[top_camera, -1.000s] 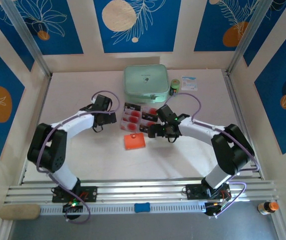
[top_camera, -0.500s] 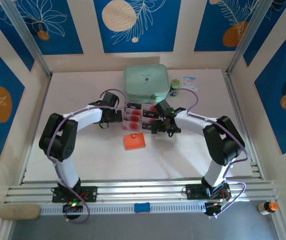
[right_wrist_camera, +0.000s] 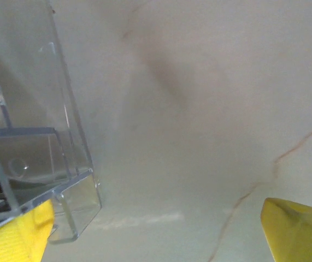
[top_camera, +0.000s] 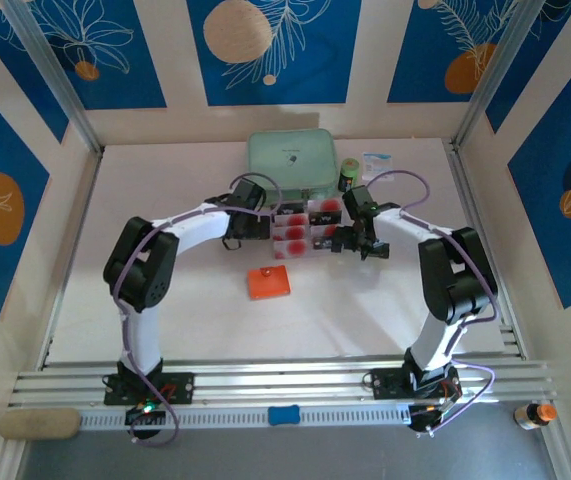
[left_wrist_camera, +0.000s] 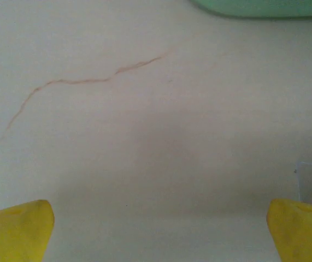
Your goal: Put the credit cards into the card holder
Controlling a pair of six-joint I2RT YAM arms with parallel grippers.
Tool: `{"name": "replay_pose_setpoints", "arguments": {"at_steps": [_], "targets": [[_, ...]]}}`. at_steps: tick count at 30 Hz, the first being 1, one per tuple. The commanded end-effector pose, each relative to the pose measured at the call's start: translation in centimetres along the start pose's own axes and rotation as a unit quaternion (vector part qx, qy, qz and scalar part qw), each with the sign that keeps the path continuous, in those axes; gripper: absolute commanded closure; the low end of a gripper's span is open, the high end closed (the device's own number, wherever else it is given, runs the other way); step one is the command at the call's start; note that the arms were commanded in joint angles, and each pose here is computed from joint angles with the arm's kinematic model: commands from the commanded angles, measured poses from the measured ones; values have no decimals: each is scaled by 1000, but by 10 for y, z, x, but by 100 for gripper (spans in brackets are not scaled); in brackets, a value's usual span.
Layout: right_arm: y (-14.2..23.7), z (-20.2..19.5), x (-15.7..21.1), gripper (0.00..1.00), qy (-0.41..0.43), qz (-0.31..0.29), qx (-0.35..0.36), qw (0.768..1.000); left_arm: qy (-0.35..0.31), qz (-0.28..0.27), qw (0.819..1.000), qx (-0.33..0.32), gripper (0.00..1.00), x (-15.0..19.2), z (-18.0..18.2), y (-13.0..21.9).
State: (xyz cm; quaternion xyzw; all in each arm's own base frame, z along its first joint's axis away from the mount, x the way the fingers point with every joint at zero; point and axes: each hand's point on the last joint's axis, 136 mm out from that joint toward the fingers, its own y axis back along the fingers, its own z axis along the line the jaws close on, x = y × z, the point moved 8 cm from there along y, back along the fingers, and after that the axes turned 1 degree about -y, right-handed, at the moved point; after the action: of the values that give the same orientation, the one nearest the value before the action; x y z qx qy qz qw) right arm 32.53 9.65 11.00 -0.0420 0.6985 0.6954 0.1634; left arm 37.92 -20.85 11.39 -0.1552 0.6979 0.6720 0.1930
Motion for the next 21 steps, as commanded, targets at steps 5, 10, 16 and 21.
{"name": "replay_pose_setpoints", "arguments": {"at_steps": [5,10,16,21], "targets": [[6,-17,-19,2,-26,-3,-11,1000,-29,6,999,18,0,-9,-36,-5],[13,-21,-21,3,-33,-5,-26,999,-35,5,999,24,0,-13,-51,-9],[36,-22,-13,2,-33,-18,-52,998,-33,-10,999,13,0,-15,-46,2],[59,-27,-2,2,-39,-36,-72,996,-27,-23,999,5,0,-15,-36,17]]}}
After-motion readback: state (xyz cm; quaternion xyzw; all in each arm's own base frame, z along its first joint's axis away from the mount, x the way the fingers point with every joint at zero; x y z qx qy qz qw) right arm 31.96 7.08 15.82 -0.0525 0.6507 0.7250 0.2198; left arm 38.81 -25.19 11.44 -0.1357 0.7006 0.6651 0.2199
